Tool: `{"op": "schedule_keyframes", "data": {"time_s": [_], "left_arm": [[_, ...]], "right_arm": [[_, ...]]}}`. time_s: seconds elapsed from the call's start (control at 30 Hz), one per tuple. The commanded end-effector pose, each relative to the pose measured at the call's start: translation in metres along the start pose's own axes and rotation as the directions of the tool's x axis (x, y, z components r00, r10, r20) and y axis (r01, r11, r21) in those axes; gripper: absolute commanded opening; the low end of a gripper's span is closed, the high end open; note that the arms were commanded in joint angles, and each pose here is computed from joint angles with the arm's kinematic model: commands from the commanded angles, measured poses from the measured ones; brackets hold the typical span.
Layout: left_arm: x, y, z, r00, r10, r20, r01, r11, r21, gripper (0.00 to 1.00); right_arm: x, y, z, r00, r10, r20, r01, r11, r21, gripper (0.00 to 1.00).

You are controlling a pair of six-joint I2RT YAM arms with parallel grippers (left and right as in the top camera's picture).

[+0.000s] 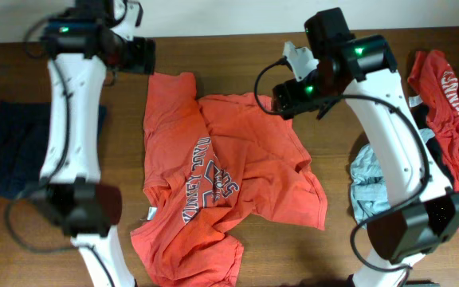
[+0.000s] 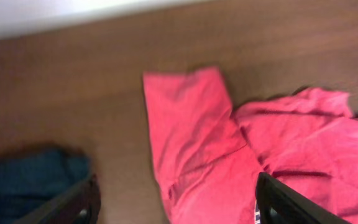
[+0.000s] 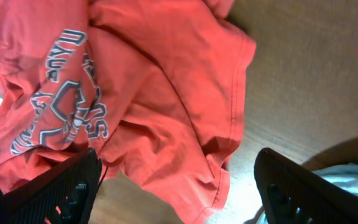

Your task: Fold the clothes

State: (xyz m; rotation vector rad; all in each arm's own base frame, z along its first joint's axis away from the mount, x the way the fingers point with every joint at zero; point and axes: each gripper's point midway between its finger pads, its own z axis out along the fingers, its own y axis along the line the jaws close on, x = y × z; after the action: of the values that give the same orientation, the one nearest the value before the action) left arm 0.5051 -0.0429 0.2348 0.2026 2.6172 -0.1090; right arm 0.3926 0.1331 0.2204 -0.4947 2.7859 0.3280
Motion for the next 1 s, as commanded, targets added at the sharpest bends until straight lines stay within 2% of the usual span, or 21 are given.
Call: {"op": "schedule_keyframes", "data": {"time_s": [0.0,0.1,0.2,0.23,0.43,0.67,0.7,0.77,0.83,0.87,0.97], "left_arm": [[0.042,0.009,0.093,0.967,-0.134,-0.215,0.144,0.989,0.035,0.32],[0.06,0.007,0.128,0.949,-0.137,-0.285,0.158,0.986,0.049,0.32],[0.079,0.009,0.165,0.928,-0.142,-0.345,0.167,0.985,0.044,0.48],[0.081,0.01,0.171,0.926,-0.143,-0.35,0.168,0.985,0.043,0.5],[0.096,0.021,0.204,0.915,-0.142,-0.376,0.153,0.988,-0.001,0.52],[0.117,0.024,0.23,0.893,-0.146,-0.425,0.153,0.988,-0.019,0.51],[0.117,0.025,0.23,0.894,-0.146,-0.424,0.151,0.988,-0.021,0.48],[0.117,0.028,0.23,0.894,-0.149,-0.423,0.146,0.988,-0.04,0.33],[0.119,0.036,0.229,0.892,-0.15,-0.427,0.125,0.988,-0.085,0.05],[0.12,0.042,0.228,0.891,-0.154,-0.427,0.116,0.987,-0.115,0.01],[0.128,0.072,0.221,0.867,-0.269,-0.418,0.157,0.946,-0.283,0.01]], "right_arm": [[0.008,-0.004,0.013,0.997,0.047,-0.062,-0.049,0.998,-0.035,0.82],[0.009,-0.005,0.019,0.996,0.05,-0.08,-0.053,0.998,-0.035,0.81],[0.01,-0.007,0.027,0.994,0.054,-0.096,-0.058,0.998,-0.033,0.81],[0.01,-0.008,0.028,0.994,0.055,-0.099,-0.059,0.998,-0.033,0.81],[0.011,-0.009,0.034,0.992,0.058,-0.114,-0.062,0.998,-0.033,0.8],[0.011,-0.009,0.034,0.992,0.058,-0.114,-0.062,0.998,-0.032,0.8],[0.011,-0.01,0.034,0.992,0.058,-0.114,-0.062,0.998,-0.029,0.8],[0.01,-0.011,0.034,0.992,0.057,-0.111,-0.06,0.998,-0.022,0.8],[0.006,-0.012,0.035,0.994,0.054,-0.094,-0.056,0.998,-0.017,0.8],[0.003,-0.013,0.035,0.995,0.053,-0.082,-0.055,0.998,-0.016,0.8],[-0.006,-0.018,0.037,0.997,0.053,-0.05,-0.054,0.998,-0.013,0.81]]}}
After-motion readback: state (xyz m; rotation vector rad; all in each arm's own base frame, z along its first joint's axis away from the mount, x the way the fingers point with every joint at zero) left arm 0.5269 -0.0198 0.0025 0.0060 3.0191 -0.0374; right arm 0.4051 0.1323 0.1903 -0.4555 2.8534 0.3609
